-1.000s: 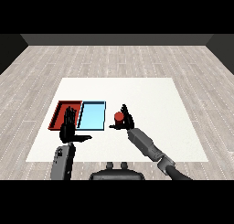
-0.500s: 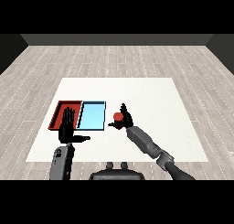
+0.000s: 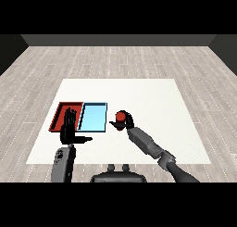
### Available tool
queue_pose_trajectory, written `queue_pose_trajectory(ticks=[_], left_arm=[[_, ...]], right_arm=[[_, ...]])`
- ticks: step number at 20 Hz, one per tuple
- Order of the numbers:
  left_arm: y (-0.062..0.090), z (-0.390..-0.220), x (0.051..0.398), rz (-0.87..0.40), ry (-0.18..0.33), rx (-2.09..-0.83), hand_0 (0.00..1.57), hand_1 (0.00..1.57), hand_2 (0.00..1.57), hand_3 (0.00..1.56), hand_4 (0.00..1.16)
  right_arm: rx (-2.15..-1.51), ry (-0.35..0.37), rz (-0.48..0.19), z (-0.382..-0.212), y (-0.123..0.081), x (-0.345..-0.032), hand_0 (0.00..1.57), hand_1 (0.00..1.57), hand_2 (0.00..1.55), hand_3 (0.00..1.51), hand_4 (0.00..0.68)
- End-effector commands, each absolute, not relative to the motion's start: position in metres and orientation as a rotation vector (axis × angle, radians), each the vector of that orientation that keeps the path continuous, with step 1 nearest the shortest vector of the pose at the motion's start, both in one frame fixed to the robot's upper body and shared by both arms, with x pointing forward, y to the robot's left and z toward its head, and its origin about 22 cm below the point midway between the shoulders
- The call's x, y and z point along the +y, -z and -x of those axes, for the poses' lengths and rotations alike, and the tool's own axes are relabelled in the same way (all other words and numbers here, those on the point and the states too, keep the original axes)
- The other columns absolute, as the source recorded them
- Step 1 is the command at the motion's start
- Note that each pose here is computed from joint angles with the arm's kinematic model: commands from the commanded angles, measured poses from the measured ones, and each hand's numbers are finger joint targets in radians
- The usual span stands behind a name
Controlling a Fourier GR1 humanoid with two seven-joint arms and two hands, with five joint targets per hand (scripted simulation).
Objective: Pick the red can and put it in the red box
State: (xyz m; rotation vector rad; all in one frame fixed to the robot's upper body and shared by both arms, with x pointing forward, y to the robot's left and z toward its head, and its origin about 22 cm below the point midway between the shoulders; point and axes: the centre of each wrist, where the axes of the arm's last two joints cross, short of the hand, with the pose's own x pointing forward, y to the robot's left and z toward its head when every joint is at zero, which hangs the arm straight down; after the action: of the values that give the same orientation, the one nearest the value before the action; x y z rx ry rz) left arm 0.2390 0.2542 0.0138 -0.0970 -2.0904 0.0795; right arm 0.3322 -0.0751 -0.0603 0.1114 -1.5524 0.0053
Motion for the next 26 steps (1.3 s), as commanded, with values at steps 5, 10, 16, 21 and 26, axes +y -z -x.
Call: queue_pose_trajectory(ticks=[5,10,16,21,26], left_arm=[[-0.020,-0.243,0.246,0.118,-0.070,-2.065,0.00,0.00,0.00,0.00,0.00],[-0.016,-0.237,0.252,0.109,-0.090,-2.094,0.00,0.00,0.00,0.00,0.00],[-0.021,-0.238,0.254,0.116,-0.080,-2.097,0.00,0.00,0.00,0.00,0.00],[-0.020,-0.251,0.241,0.119,-0.065,-2.079,0.00,0.00,0.00,0.00,0.00],[-0.010,-0.248,0.247,0.100,-0.033,-2.069,0.00,0.00,0.00,0.00,0.00]], right_arm=[[-1.512,-0.064,-0.056,-0.343,0.047,-0.069,1.53,1.53,1.47,1.42,0.548],[-1.544,-0.072,-0.027,-0.337,0.058,-0.072,1.55,1.55,1.47,1.41,0.558],[-1.661,-0.045,-0.040,-0.349,0.033,-0.062,1.54,1.54,1.47,1.39,0.581],[-1.728,-0.014,-0.035,-0.346,0.008,-0.045,1.54,1.54,1.46,1.38,0.582],[-1.779,-0.020,-0.038,-0.337,-0.008,-0.073,1.52,1.52,1.46,1.38,0.608]])
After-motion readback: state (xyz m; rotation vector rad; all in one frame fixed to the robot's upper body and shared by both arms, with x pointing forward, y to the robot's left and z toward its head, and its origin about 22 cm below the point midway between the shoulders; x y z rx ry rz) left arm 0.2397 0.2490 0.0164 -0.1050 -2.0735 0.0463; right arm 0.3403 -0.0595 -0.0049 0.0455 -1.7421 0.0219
